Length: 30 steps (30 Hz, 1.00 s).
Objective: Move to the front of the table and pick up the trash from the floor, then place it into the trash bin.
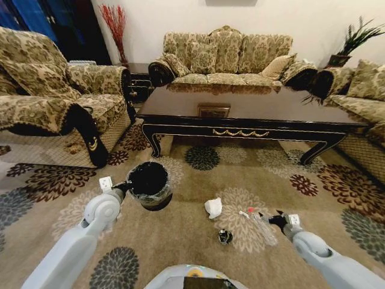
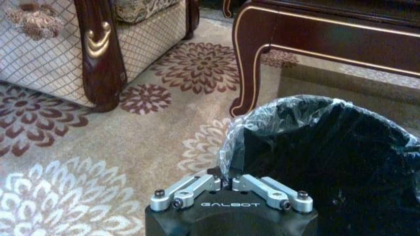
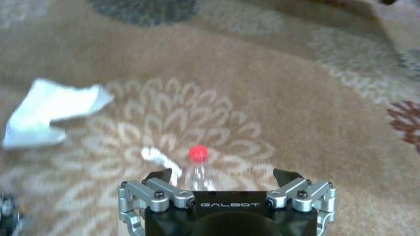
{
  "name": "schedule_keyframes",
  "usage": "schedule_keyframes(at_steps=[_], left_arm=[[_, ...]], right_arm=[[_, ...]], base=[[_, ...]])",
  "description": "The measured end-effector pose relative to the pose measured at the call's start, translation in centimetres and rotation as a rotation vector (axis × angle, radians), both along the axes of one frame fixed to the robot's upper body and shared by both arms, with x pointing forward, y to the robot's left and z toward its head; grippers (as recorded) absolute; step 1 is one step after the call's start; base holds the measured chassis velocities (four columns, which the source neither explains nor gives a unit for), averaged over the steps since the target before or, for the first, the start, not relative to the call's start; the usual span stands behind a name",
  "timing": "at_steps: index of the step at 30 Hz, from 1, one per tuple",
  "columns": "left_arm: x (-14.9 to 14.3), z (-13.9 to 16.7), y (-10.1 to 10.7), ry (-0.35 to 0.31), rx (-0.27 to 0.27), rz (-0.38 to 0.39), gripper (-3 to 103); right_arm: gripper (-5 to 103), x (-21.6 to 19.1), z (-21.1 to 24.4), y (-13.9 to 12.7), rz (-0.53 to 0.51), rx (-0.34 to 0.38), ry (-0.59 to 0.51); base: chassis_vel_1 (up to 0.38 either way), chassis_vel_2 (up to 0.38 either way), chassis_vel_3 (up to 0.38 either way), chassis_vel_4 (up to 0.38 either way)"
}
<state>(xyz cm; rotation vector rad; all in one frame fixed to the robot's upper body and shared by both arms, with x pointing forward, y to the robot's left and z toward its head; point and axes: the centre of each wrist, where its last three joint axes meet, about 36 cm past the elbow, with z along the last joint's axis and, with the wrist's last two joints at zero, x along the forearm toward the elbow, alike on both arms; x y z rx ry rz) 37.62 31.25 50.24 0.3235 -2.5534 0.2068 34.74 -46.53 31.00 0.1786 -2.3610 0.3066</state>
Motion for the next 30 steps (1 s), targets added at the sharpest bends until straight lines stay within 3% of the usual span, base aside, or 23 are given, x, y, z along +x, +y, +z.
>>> schedule_keyframes(at_steps=[3,6,9,25,28,30], left_arm=[[-0.2,-0.1,-0.1,0.002,0.001,0.0,4],[-0.9,-0.5,-0.2,0.012,0.008,0.002,4],[-1.0,-0.5,-0.2,0.015,0.012,0.003,4],[-2.2,0.1,0.5,0.013,0.04,0.011,4],[-2.4,0.2,0.5,0.012,0.041,0.01,4],[-2.4,0.3,0.5,0.009,0.042,0.009,4]], right_arm=[[100,-0.1,-1.0,-1.0,0.041,0.015,0.016],[100,-0.5,-3.2,-2.5,0.163,0.073,0.044],[100,-0.7,-4.2,-2.8,0.178,0.076,0.05],[102,-2.3,-10.0,-2.4,0.041,0.02,0.102],[97,-2.5,-10.4,-2.1,0.029,0.004,0.113],[89,-2.7,-10.6,-2.0,0.024,-0.004,0.119]], base=[[0.0,0.0,0.0,0.0],[0.0,0.0,0.0,0.0],[0.0,0.0,0.0,0.0],[0.0,0.0,0.0,0.0],[0.0,0.0,0.0,0.0],[0.0,0.0,0.0,0.0]])
